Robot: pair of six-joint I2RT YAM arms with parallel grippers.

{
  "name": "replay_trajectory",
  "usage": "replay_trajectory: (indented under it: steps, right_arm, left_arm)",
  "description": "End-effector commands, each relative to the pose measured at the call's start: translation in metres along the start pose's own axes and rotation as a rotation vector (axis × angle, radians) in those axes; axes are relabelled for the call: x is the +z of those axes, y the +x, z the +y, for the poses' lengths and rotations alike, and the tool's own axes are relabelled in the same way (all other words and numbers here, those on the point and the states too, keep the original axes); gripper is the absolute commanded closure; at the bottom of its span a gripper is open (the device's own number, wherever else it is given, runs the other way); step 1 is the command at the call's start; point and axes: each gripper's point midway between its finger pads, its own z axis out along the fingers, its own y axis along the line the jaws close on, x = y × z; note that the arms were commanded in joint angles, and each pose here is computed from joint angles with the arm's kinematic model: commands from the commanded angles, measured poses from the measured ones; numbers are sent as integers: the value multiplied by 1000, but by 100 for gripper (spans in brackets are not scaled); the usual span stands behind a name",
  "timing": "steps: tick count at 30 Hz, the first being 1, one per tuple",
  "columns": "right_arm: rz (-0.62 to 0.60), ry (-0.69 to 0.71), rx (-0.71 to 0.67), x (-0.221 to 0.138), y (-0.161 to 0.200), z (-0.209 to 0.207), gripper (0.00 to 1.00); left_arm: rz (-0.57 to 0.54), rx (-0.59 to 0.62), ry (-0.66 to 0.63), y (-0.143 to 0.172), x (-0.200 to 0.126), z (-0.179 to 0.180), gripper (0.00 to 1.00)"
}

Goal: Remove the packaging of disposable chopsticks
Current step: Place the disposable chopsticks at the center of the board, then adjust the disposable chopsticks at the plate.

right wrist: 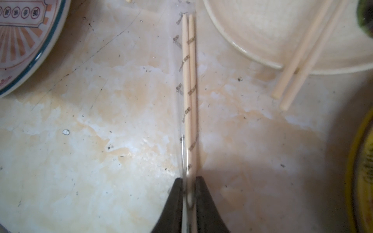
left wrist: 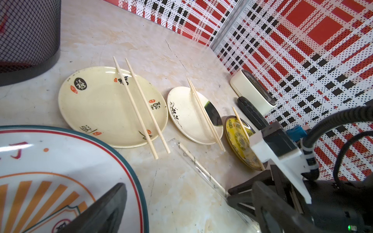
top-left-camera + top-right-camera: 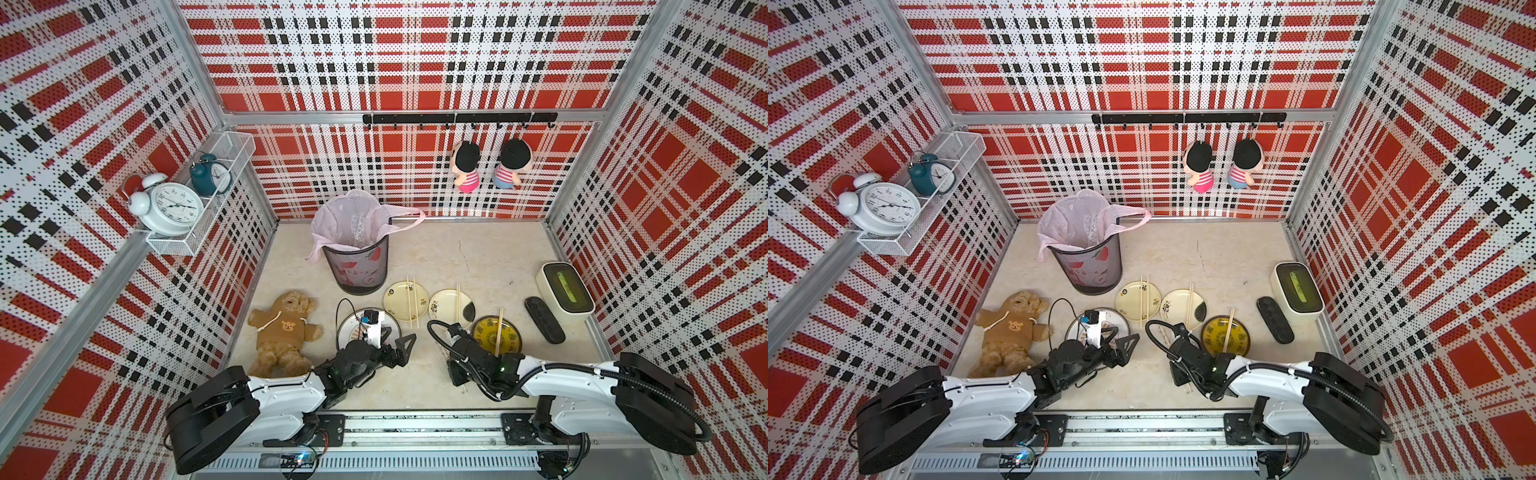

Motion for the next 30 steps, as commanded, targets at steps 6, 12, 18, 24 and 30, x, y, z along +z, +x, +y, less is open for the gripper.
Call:
replay_trajectory:
  steps: [6,12,18,24,30]
  right_arm:
    - [3,3,2,0,1,0,82]
    - [5,4,4,0,1,0,71]
    - [-35,-23,-3,-6,-13,9,51]
    - [-176,-48,-11,-25,-60,26,35]
    - [-297,-41,-28,-35,-120,44,26]
  left_arm:
    - [-25,11,40,-10,3,-12,1]
    - [-27,12,40,-11,3,-12,2]
    - [-29,14,38,-11,4,-12,2]
    - [-55,9,33,-17,1,-10,1]
    - [-88,-17,49,-32,-3,-4,4]
